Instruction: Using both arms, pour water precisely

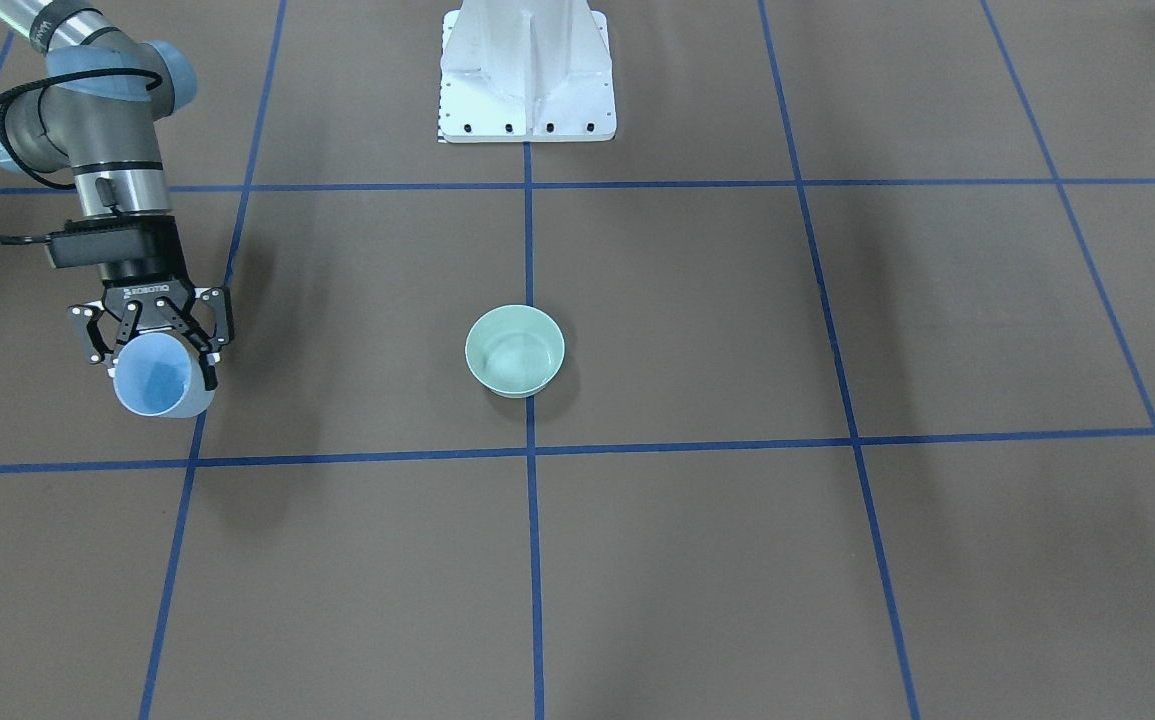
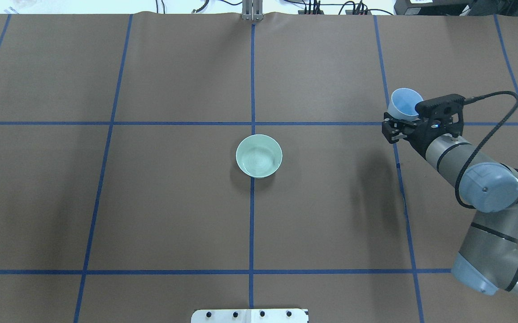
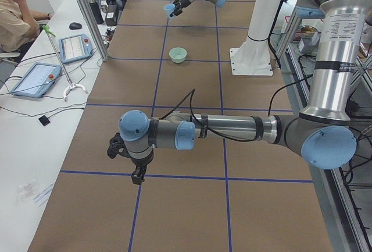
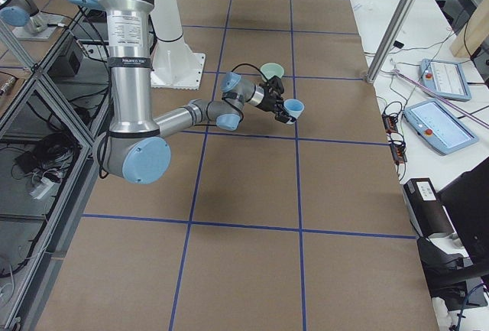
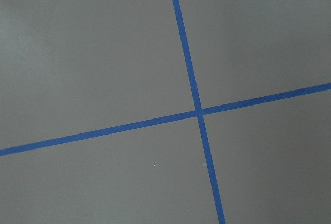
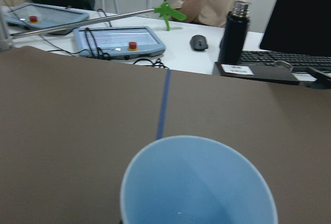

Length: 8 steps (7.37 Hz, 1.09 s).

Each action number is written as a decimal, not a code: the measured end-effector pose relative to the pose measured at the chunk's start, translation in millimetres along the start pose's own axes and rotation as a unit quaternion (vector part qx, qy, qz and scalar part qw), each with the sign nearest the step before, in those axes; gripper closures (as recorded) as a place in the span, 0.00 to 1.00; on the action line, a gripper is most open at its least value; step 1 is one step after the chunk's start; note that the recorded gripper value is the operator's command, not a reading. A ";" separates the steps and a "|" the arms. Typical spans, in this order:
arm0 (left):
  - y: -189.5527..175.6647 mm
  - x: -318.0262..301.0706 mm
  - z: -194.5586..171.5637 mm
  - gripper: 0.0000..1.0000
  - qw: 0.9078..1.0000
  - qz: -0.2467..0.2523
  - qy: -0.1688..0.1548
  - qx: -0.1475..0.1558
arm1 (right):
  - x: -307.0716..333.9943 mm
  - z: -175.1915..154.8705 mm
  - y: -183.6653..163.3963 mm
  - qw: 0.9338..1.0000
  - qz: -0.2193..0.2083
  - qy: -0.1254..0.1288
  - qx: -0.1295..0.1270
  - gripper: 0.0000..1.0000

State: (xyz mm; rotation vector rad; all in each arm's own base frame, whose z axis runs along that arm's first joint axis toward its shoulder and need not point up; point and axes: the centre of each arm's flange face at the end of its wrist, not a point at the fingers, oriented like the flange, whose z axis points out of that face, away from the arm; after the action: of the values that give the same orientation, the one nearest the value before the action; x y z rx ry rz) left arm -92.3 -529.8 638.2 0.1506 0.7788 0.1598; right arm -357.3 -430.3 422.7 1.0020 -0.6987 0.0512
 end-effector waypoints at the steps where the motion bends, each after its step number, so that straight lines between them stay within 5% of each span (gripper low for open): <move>1: 0.4 -0.4 0.4 0.00 1.000 -0.001 0.000 0.000 | -16.9 -1.2 -5.9 0.998 -0.054 -0.040 -0.008 1.00; 3: 6.2 -2.0 3.7 0.00 1.000 -0.004 0.005 -0.002 | -33.9 -10.7 -9.4 0.980 -0.135 -0.147 -0.022 1.00; 5: 10.1 -2.3 6.1 0.00 1.000 -0.007 0.012 -0.003 | -57.3 -14.2 -15.8 0.956 -0.167 -0.238 -0.049 1.00; 6: 10.9 -2.7 6.5 0.00 1.000 -0.007 0.013 -0.003 | -73.0 -9.3 -19.7 0.948 -0.171 -0.260 -0.068 1.00; 8: 15.9 -5.0 8.5 0.00 1.000 -0.011 0.014 -0.005 | -114.0 3.9 -38.9 0.943 -0.170 -0.259 -0.118 1.00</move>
State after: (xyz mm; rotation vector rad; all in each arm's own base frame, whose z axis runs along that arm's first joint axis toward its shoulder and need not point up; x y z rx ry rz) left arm -91.2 -515.9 650.7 0.1301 0.8062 0.1458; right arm -435.1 -424.3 330.9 0.8960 -0.9725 -0.6065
